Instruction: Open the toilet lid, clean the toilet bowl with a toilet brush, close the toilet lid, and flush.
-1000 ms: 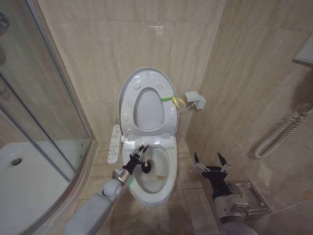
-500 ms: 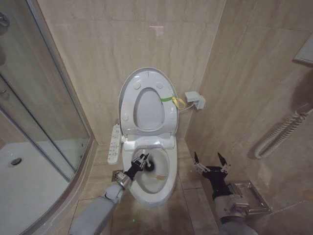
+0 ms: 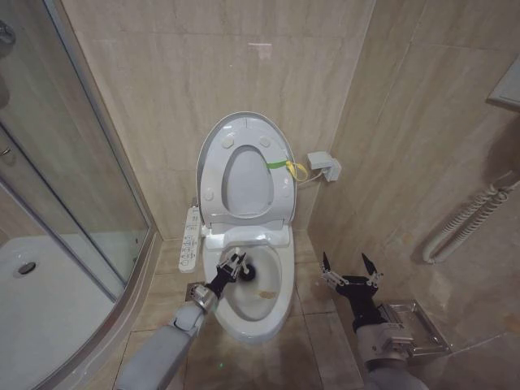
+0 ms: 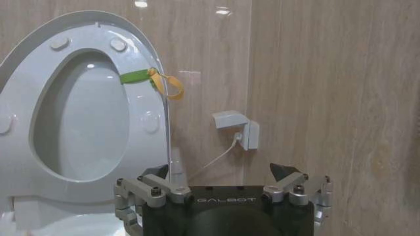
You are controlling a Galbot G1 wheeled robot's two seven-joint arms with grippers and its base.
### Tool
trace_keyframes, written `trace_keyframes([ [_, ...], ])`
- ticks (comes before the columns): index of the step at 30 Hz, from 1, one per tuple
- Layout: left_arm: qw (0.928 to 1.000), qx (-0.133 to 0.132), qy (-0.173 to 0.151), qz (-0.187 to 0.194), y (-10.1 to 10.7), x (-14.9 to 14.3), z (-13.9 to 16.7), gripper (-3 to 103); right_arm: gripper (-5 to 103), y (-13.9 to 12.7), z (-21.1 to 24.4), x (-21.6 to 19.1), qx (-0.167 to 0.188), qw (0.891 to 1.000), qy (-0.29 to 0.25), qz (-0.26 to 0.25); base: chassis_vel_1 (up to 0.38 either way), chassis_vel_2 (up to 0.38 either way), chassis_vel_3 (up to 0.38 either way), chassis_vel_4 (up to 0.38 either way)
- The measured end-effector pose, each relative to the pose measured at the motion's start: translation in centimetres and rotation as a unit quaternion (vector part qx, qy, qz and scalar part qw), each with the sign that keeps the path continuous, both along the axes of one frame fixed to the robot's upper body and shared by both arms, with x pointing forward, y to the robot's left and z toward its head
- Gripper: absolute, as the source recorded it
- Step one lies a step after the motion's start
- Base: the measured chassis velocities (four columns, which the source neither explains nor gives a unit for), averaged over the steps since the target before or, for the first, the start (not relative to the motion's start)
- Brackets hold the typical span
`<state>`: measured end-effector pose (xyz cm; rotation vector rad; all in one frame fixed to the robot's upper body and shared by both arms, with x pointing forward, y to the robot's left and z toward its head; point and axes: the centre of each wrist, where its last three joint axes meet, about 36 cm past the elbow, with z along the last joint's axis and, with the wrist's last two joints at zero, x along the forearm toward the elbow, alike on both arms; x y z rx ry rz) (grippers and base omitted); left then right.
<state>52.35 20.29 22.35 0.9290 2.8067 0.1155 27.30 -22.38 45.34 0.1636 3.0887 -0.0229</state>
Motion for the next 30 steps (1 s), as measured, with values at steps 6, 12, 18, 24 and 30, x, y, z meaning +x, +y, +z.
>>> trace_keyframes([
  [6, 0.998, -0.019, -0.06, -0.009, -1.3, -0.1, 3.9, 19, 100, 0.0, 0.0, 0.0, 0.0, 1.0, 0.0, 0.0, 0.0, 0.0, 0.0, 0.0],
  [12, 0.9955, -0.047, -0.077, -0.031, -3.4, -2.7, 6.7, 19, 100, 0.0, 0.0, 0.0, 0.0, 1.0, 0.0, 0.0, 0.0, 0.0, 0.0, 0.0],
  [18, 0.992, -0.067, -0.089, -0.06, -5.6, -5.7, 8.7, 19, 100, 0.0, 0.0, 0.0, 0.0, 1.0, 0.0, 0.0, 0.0, 0.0, 0.0, 0.0],
  [24, 0.9918, -0.074, -0.079, -0.068, -7.0, -6.4, 8.7, 19, 100, 0.0, 0.0, 0.0, 0.0, 1.0, 0.0, 0.0, 0.0, 0.0, 0.0, 0.0],
  [30, 0.9931, -0.079, -0.055, -0.067, -7.8, -5.7, 6.1, 19, 100, 0.0, 0.0, 0.0, 0.0, 1.0, 0.0, 0.0, 0.0, 0.0, 0.0, 0.0],
])
